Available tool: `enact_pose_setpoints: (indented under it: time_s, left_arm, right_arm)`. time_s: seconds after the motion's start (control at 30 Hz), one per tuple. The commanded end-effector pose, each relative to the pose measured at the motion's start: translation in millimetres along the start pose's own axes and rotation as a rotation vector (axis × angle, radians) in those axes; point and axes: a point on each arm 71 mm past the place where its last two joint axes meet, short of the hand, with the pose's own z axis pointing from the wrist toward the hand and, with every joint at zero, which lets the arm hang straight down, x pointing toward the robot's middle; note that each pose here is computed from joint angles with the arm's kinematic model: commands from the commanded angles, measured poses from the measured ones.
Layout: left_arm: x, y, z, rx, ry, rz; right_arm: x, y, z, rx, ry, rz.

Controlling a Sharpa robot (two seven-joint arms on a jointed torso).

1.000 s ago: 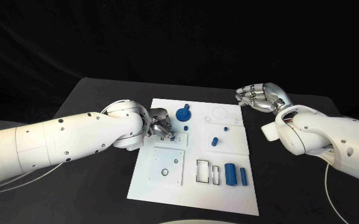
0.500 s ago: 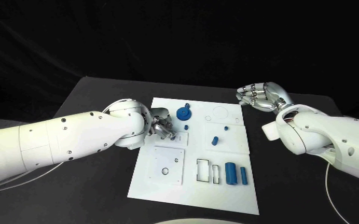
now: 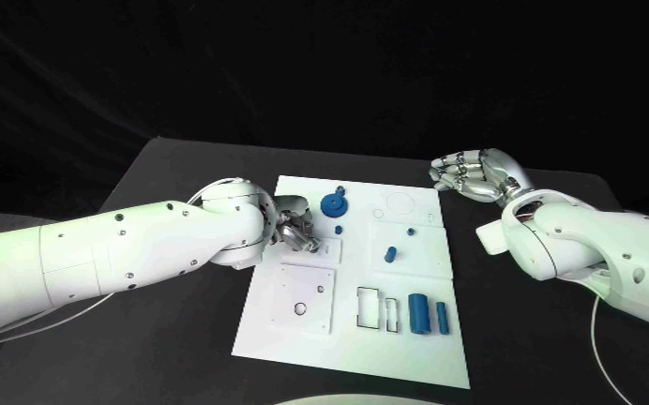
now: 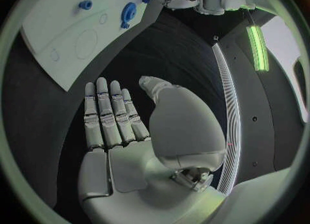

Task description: Assemble the parts on the task board

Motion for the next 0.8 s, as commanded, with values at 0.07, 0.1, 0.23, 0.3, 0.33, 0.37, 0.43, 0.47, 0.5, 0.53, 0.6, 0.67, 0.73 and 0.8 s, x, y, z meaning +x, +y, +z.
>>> enact_pose_setpoints:
  time_s: [0.07,0.1,0.23,0.3,0.33,0.37,0.43,0.47,0.5,0.53,0.6,0.67,0.73,0.8]
  left_arm:
    - [6.0,-0.3,0.1,0.002,0.037,0.035]
    - [6.3,-0.4,0.0,0.003,0.039,0.036]
    - [7.1,-0.5,-0.3,0.003,0.043,0.035]
    - [7.3,-0.3,-0.5,0.003,0.044,0.033]
    - [7.3,-0.1,-0.5,0.002,0.044,0.032]
    - [7.3,0.2,-0.6,0.002,0.044,0.029]
    - [7.2,0.7,-0.7,0.001,0.044,0.024]
    - [7.2,0.9,-0.7,0.001,0.044,0.022]
    - [7.2,1.1,-0.7,0.000,0.044,0.020]
    - [7.3,1.1,-0.8,0.000,0.044,0.017]
    - [7.5,1.1,-1.0,0.001,0.046,0.010]
    - [7.6,1.0,-1.2,0.002,0.046,0.007]
    - [7.5,1.1,-1.4,0.002,0.046,0.002]
    - [7.4,1.7,-1.4,0.001,0.047,-0.006]
  right_arm:
    - [0.9,-0.2,-0.1,-0.003,0.016,-0.001]
    - [0.7,-0.3,-0.1,-0.003,0.016,-0.001]
    - [0.5,-0.6,-0.1,-0.001,0.017,0.000]
    - [0.4,-0.7,-0.1,0.000,0.016,0.000]
    - [0.3,-0.7,-0.1,0.000,0.016,0.000]
    - [0.2,-0.8,-0.1,0.000,0.016,0.000]
    - [0.1,-0.9,-0.1,0.001,0.016,0.000]
    - [0.1,-0.9,-0.1,0.001,0.016,0.000]
    - [0.0,-0.9,-0.1,0.001,0.015,0.000]
    - [0.0,-0.9,-0.1,0.001,0.015,0.000]
    - [0.1,-0.9,-0.1,0.001,0.015,0.000]
    - [0.1,-0.9,-0.1,0.002,0.015,0.000]
    - [0.1,-0.9,-0.1,0.002,0.015,0.000]
    - [0.2,-0.9,-0.1,0.002,0.016,0.000]
